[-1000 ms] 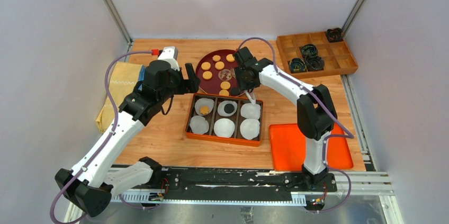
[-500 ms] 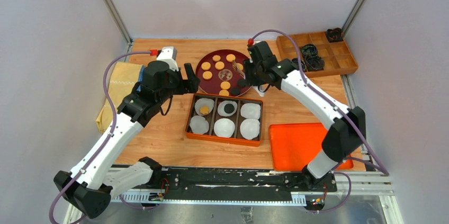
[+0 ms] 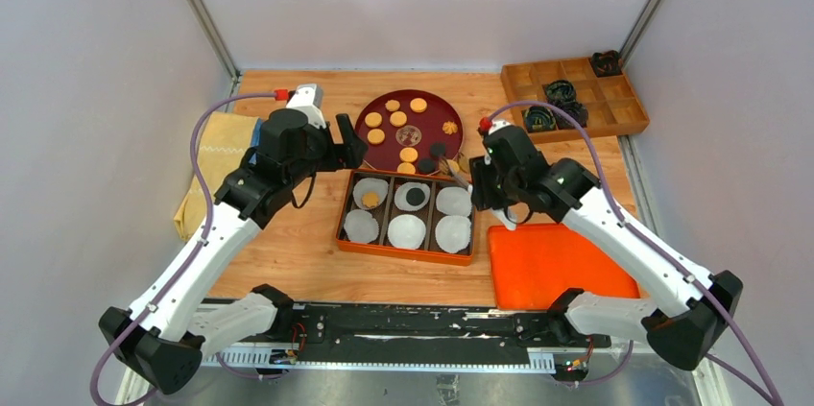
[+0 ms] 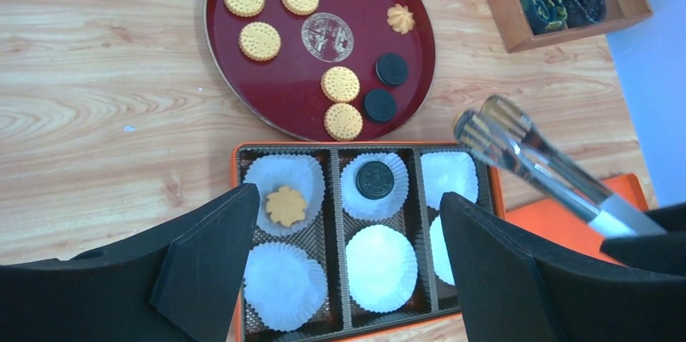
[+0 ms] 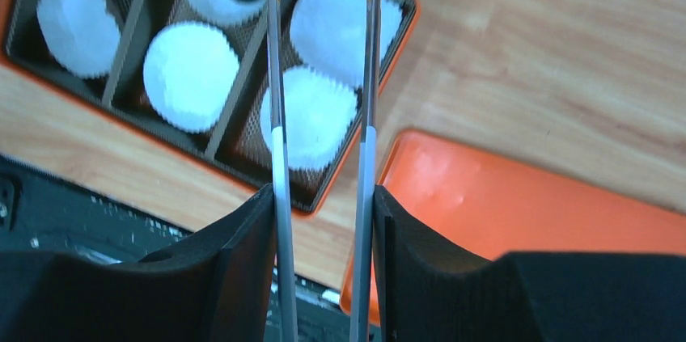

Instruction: Pack the cookies

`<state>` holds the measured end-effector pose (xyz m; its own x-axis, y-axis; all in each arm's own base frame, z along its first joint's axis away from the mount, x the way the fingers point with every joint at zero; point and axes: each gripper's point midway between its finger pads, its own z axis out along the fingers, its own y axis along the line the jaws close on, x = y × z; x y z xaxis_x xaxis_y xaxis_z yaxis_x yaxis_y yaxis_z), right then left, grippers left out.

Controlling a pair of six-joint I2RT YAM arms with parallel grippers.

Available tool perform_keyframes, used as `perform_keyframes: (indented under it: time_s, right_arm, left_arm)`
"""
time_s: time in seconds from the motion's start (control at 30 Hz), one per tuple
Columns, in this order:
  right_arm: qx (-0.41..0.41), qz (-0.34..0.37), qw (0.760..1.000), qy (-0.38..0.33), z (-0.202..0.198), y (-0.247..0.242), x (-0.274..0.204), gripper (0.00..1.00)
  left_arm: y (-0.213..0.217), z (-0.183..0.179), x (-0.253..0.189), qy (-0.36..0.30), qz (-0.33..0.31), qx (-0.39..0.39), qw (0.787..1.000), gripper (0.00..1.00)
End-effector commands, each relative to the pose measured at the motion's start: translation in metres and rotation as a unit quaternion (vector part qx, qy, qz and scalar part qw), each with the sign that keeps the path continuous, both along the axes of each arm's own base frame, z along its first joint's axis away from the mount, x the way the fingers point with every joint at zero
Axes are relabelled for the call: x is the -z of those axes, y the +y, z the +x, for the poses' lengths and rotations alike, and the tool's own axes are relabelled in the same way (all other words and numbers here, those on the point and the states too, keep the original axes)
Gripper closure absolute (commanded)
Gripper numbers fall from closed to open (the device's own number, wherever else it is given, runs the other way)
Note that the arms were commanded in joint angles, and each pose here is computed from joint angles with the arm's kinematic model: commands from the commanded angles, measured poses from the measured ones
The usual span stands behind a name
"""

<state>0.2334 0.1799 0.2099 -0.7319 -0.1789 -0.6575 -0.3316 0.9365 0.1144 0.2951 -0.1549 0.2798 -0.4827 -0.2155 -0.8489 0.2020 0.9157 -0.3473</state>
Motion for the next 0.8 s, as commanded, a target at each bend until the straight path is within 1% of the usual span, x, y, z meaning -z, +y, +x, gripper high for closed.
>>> perform_keyframes:
  time_s: [0.0,0.1,0.2,0.4,0.57,0.63,0.77]
  right_arm:
    - [-0.007,-0.018,0.999,0.038,-0.037,-0.007,0.016,0.91]
    - [-0.017,-0.015,0.999,0.049,-0.054,-0.001,0.023,0.91]
    - [-0.013,-0.028,0.998,0.050,-0.061,-0.004,0.029,0.91]
    - [0.003,-0.067,0.996,0.056,-0.058,-0.015,0.048,0.91]
    - [0.011,-0.097,0.994,0.051,-0.049,-0.017,0.052,0.91]
    - [0.012,-0.102,0.993,0.053,-0.047,-0.015,0.054,0.86]
    - [0.009,-0.100,0.993,0.056,-0.046,-0.012,0.054,0.70]
  left_arm:
    - [-0.010,0.003,-0.004,0.001,-0.023,0.017,1.000,0.12]
    - [-0.011,0.002,-0.003,0.001,-0.025,0.017,1.000,0.12]
    - [-0.009,0.001,-0.001,0.002,-0.021,0.016,1.000,0.12]
    - [-0.009,0.001,0.003,0.005,-0.019,0.017,1.000,0.12]
    - [-0.009,0.002,0.006,0.004,-0.016,0.017,1.000,0.12]
    - [-0.009,0.003,0.007,0.005,-0.014,0.016,1.000,0.12]
    - [-0.009,0.003,0.009,0.007,-0.009,0.017,1.000,0.11]
